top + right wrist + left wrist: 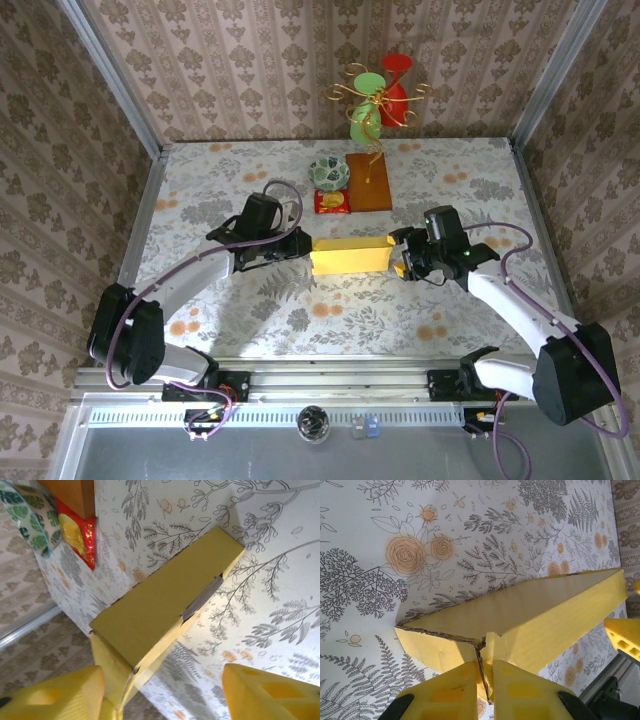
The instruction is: Fold the paper box
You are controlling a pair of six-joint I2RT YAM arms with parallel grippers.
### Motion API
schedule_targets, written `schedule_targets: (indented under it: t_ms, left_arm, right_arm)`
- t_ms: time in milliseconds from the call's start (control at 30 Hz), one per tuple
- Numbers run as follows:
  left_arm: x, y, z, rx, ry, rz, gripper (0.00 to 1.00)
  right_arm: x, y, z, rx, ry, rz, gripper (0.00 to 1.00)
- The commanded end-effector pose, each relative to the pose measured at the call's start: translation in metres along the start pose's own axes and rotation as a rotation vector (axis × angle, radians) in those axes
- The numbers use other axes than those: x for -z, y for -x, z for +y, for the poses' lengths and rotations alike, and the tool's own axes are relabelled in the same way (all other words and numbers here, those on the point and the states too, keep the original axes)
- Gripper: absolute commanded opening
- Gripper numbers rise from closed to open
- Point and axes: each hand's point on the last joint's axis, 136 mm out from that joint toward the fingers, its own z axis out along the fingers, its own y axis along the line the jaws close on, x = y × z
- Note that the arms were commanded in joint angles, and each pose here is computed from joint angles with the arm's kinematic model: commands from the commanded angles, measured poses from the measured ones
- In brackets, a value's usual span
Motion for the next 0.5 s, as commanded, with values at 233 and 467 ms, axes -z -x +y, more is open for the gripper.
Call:
schedule_targets:
  t_ms: [233, 467]
  left_arm:
    - [-0.01, -0.045, 0.035, 0.005, 0.142, 0.134, 0.12]
    - [-0.011, -0.045, 0.032, -0.015, 0.143, 0.12, 0.12]
  right_arm:
    - [-0.011, -0.003, 0.009, -0.219, 0.049, 0.045, 0.87]
    - [-0.04, -0.002, 0.006, -0.257, 0.026, 0.095, 0.76]
